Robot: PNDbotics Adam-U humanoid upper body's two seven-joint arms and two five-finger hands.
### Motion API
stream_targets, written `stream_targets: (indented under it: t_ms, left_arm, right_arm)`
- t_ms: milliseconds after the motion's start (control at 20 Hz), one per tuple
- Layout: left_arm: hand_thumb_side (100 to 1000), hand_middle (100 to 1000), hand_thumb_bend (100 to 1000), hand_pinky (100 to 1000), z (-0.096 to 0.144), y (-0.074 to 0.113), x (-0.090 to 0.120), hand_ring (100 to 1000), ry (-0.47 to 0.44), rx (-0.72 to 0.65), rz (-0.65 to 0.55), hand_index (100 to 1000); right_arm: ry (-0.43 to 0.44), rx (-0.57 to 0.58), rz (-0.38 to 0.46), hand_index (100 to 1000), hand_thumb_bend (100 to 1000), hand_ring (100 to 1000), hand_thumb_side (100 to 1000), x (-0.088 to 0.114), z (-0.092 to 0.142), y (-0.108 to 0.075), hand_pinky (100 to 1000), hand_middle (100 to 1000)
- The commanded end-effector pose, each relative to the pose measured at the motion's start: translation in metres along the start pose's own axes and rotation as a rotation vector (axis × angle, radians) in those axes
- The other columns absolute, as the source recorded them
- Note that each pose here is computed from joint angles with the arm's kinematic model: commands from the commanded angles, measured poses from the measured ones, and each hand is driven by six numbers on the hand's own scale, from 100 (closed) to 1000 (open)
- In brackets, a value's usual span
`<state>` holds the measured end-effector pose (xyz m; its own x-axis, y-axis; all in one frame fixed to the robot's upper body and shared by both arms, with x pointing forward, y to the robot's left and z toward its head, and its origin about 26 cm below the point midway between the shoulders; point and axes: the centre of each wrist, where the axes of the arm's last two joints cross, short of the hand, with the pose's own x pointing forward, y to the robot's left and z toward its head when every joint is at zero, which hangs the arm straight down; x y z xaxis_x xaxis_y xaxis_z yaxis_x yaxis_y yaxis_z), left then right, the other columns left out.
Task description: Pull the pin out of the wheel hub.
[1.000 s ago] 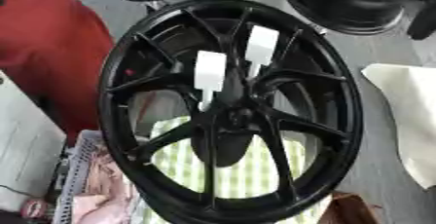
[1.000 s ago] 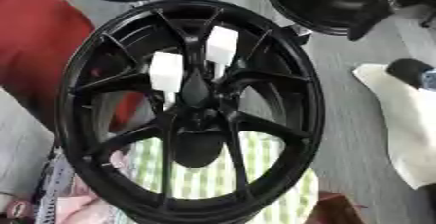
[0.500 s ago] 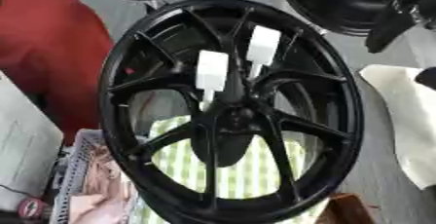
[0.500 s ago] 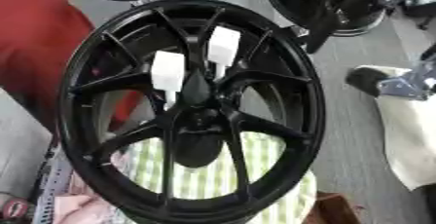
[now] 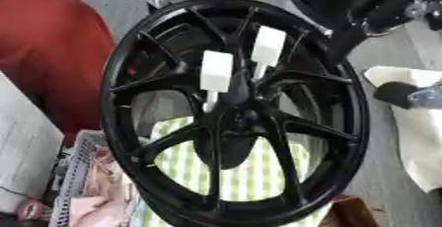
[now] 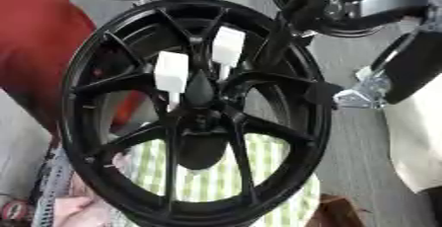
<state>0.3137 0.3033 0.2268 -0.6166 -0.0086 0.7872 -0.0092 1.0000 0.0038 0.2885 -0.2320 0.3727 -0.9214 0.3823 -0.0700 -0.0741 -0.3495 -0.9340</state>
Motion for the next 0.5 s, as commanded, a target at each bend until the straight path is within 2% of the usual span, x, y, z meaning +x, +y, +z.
stream_targets:
  t_ms: [50, 500]
  left_arm:
    - [508, 596, 170, 824, -0.003, 0.000, 0.006, 756, -0.023, -0.012, -0.004, 788]
    - [513, 596, 167, 825, -0.003, -0.002, 0.006, 756, -0.020, -0.015, 0.004, 787]
  right_arm:
    - [0.035, -0.013, 0.018, 826, 190, 795, 364, -0.003, 0.000, -0.007, 815, 777]
    - [0.063, -0.047, 0.031, 829, 216, 796, 365, -0.020, -0.015, -0.016, 813, 781]
